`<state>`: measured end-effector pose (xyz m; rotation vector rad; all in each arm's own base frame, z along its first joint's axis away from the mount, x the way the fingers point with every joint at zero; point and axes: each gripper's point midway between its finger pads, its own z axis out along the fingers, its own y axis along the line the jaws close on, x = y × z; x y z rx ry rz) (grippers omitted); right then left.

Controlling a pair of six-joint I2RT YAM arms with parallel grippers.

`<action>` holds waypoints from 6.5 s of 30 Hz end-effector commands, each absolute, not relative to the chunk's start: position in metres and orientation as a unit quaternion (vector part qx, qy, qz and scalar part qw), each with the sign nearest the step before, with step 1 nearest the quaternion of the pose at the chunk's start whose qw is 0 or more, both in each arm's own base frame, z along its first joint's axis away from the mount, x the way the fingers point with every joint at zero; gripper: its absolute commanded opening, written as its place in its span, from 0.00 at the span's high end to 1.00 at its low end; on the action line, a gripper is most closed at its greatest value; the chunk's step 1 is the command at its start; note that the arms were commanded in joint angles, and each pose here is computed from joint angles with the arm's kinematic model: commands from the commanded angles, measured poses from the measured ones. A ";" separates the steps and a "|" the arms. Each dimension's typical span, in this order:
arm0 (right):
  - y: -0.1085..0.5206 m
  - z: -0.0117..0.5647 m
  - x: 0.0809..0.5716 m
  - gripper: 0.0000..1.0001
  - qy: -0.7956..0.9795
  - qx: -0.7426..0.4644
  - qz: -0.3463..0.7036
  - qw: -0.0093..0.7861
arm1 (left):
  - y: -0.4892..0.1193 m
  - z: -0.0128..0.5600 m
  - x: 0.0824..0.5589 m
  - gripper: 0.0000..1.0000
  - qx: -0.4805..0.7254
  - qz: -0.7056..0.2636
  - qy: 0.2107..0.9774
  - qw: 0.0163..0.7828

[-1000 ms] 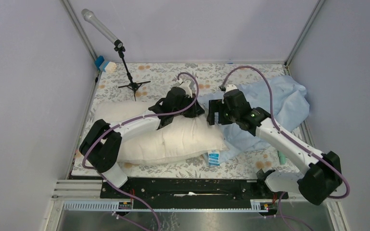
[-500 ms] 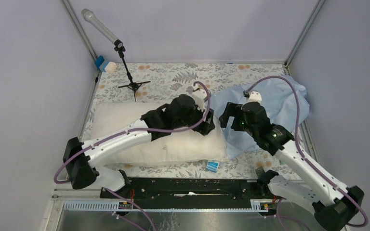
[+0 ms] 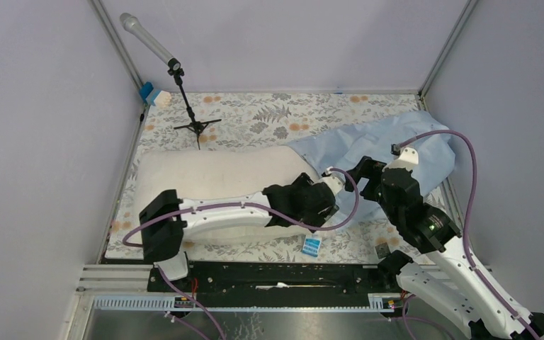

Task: Put the pillow into the pillowcase

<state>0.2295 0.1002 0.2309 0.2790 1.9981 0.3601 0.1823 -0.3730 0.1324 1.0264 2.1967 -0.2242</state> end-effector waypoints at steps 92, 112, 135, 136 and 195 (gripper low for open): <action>0.226 0.273 0.278 0.49 0.851 -0.099 0.267 0.442 | -0.310 0.229 0.238 0.48 0.053 -0.354 0.834 0.420; 0.232 0.168 0.361 0.52 0.911 -0.098 0.096 0.389 | -0.230 0.160 0.318 0.30 0.024 -0.207 0.891 0.403; 0.366 0.256 0.323 1.00 0.860 -0.106 0.324 0.379 | -0.293 0.226 0.273 1.00 0.042 -0.385 0.827 0.409; 0.366 0.249 0.324 1.00 0.863 -0.103 0.322 0.376 | -0.294 0.224 0.276 1.00 0.029 -0.386 0.827 0.408; 0.202 0.175 0.250 0.15 0.896 -0.046 0.136 0.421 | -0.306 0.221 0.303 1.00 0.052 -0.328 0.860 0.388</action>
